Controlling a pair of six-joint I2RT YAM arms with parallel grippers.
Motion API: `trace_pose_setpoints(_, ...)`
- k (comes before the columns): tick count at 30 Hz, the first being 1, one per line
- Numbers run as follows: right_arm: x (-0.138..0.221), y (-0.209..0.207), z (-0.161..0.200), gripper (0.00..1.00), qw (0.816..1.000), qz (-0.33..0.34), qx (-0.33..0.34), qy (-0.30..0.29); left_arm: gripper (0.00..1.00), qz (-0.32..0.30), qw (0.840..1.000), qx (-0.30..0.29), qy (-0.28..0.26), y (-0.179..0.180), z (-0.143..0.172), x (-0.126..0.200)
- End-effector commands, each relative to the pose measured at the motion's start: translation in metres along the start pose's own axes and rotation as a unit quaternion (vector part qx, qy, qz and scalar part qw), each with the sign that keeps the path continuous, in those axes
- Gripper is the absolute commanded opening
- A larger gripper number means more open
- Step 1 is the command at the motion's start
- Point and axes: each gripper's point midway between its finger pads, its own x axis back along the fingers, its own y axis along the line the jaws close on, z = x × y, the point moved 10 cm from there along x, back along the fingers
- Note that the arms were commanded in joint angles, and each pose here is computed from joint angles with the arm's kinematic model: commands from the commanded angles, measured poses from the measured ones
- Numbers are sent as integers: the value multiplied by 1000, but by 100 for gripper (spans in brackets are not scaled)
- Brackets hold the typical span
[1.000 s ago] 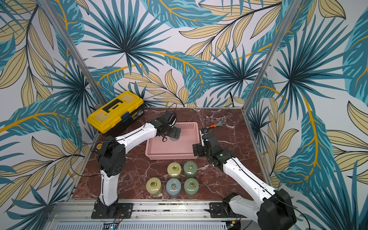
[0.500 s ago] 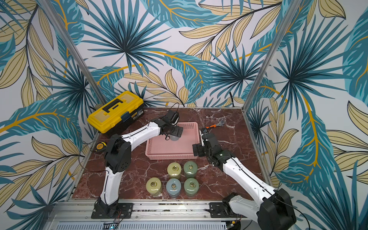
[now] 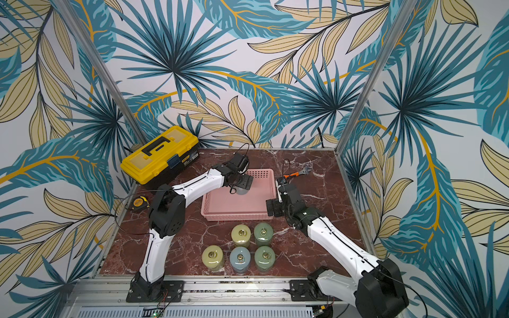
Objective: Take the tea canister out of the basket
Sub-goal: Pick up the tea canister from the basket.
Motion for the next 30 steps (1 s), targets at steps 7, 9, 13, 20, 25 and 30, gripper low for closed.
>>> trace_pose_setpoints(7,-4,-1,4,99,1000,1,2,5,68,6,1000,1,-23,-3,-14,7)
trace_pose_setpoints(9,-3,-1,4,99,1000,1,2,4,62,4,1000,2,-24,-2,-15,9)
trace_pose_setpoints(13,-4,-1,5,99,1000,2,2,6,53,13,999,1,-35,-2,-20,23)
trace_pose_setpoints(20,-4,-1,5,99,1000,2,1,6,48,35,998,8,-57,-2,-26,58)
trace_pose_setpoints(25,-4,-1,5,99,1000,3,1,6,47,37,998,7,-59,1,-26,75)
trace_pose_setpoints(30,-4,-1,5,99,1000,4,1,5,46,34,998,5,-60,4,-23,87)
